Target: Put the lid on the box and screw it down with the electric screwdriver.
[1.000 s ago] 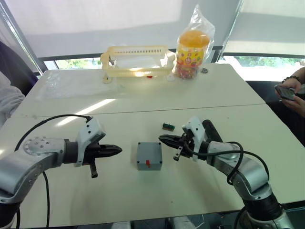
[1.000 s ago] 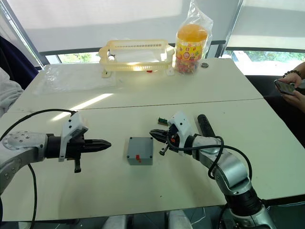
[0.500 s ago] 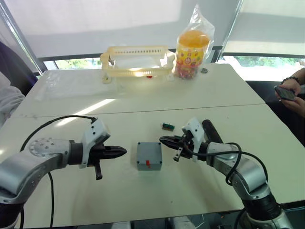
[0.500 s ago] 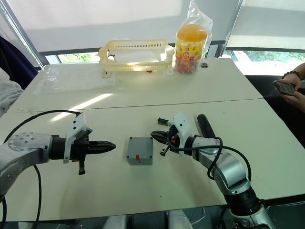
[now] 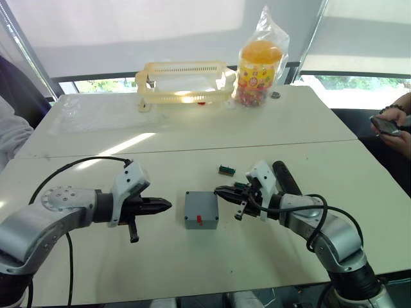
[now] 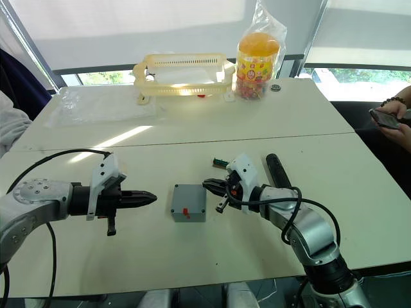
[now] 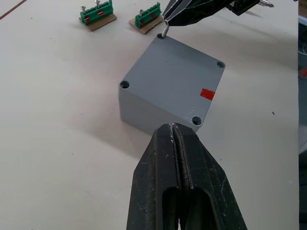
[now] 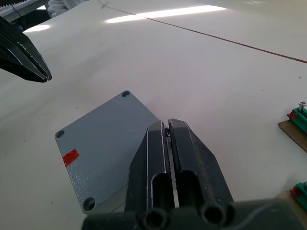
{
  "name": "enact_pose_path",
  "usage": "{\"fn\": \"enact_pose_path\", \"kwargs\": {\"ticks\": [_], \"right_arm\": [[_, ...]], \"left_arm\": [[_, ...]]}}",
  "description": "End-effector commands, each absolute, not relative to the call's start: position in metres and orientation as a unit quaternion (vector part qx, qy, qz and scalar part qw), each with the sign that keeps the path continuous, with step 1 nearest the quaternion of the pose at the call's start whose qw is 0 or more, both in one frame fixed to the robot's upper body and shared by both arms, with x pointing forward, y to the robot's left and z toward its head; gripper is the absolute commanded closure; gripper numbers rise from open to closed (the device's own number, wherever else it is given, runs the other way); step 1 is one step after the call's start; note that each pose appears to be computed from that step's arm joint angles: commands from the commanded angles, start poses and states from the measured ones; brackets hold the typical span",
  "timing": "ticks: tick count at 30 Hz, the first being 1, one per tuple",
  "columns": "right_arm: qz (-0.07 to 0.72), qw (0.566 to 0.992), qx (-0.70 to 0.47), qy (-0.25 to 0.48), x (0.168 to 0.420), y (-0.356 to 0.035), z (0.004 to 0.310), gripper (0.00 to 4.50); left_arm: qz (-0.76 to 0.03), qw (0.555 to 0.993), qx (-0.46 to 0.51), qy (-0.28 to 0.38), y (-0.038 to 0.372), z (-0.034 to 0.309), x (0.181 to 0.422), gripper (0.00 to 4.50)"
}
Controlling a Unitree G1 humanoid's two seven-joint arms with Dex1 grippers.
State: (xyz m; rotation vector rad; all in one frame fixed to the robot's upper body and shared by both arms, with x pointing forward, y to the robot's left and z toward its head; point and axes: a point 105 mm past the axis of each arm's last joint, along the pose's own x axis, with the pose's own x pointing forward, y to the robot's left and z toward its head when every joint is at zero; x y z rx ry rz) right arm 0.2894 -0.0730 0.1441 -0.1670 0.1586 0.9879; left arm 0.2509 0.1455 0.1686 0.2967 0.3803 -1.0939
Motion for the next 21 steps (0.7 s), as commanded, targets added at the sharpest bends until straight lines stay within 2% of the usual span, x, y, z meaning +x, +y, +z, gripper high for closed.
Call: {"fn": "enact_pose_path", "kwargs": {"ticks": [1, 13, 21], "right_arm": [[0.479, 0.872, -0.088, 0.052, 0.286, -0.069, 0.154, 4.46], [0.472, 0.873, -0.107, 0.061, 0.295, -0.072, 0.145, 4.46], [0.479, 0.869, -0.108, 0.058, 0.302, -0.067, 0.149, 4.46]], "left_arm": [[-0.518, 0.827, 0.147, 0.164, 0.143, 0.173, 0.251, 4.50], [-0.515, 0.829, 0.146, 0.162, 0.142, 0.173, 0.252, 4.50], [-0.514, 0.830, 0.145, 0.161, 0.142, 0.174, 0.255, 4.50]]}}
